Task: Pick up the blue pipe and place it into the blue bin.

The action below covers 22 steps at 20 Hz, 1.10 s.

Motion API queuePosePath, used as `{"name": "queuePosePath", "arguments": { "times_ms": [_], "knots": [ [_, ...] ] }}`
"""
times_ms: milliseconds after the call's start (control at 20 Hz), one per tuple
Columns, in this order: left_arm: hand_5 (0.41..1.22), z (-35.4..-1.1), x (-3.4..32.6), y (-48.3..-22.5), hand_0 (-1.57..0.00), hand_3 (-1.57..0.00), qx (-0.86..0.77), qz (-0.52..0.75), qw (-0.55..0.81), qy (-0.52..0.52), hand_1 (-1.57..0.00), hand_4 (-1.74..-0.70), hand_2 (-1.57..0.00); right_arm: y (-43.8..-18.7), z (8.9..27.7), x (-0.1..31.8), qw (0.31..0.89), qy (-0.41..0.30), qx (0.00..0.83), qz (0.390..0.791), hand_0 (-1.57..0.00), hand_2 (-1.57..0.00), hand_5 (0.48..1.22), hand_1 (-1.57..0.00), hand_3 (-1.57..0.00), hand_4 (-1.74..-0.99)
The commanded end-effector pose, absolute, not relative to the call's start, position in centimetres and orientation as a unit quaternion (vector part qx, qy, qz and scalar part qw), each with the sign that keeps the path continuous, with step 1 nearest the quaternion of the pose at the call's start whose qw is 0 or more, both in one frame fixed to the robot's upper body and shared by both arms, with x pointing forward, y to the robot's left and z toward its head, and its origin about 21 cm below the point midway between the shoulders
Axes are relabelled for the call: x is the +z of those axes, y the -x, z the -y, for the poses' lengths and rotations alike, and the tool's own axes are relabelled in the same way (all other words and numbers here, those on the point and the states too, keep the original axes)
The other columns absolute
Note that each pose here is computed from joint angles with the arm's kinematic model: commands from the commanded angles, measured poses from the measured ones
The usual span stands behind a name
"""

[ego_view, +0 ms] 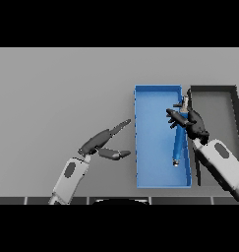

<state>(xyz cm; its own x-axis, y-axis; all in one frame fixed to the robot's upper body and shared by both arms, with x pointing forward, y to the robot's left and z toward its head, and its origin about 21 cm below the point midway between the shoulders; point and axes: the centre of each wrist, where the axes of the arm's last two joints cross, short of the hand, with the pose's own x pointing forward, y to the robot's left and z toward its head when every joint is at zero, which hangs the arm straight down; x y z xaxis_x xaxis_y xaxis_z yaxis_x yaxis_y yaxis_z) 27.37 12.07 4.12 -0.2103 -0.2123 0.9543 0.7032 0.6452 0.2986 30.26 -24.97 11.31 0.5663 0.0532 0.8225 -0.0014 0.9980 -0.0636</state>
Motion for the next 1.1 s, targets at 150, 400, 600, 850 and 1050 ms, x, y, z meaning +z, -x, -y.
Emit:
{"name": "queuePosePath", "arguments": {
  "times_ms": [150,400,600,850,1050],
  "knots": [
    [0.494,-11.9,4.1,-27.2,0.0,0.0,-0.38,0.678,0.602,0.186,0.0,-0.93,0.0,-30.6,25.1,11.2,0.893,0.058,0.041,0.445,-0.44,-0.4,1.068,-0.42,-0.12,-1.307],
    [0.496,-12.1,4.1,-27.3,0.0,0.0,-0.38,0.676,0.603,0.188,0.0,-0.93,0.0,-30.4,24.9,11.4,0.882,0.113,0.194,0.413,-0.14,-0.13,0.837,-0.14,-0.04,-1.205],
    [0.496,-11.9,3.7,-27.2,0.0,0.0,-0.38,0.674,0.606,0.185,0.0,-0.93,0.0,-30.6,24.6,11.3,0.882,0.125,0.228,0.393,-0.06,-0.05,0.759,-0.06,-0.02,-1.144],
    [0.495,-12.1,3.9,-27.1,0.0,0.0,-0.375,0.678,0.603,0.189,0.0,-0.93,0.0,-30.3,24.8,11.0,0.876,0.126,0.253,0.391,-0.02,-0.02,0.714,-0.02,0.0,-1.084],
    [0.495,-12.8,3.6,-26.6,0.0,0.0,-0.375,0.678,0.606,0.183,0.0,-0.93,0.0,-30.2,24.2,11.2,0.872,0.117,0.262,0.396,-0.02,-0.02,0.714,-0.02,0.0,-1.084]
  ]
}}
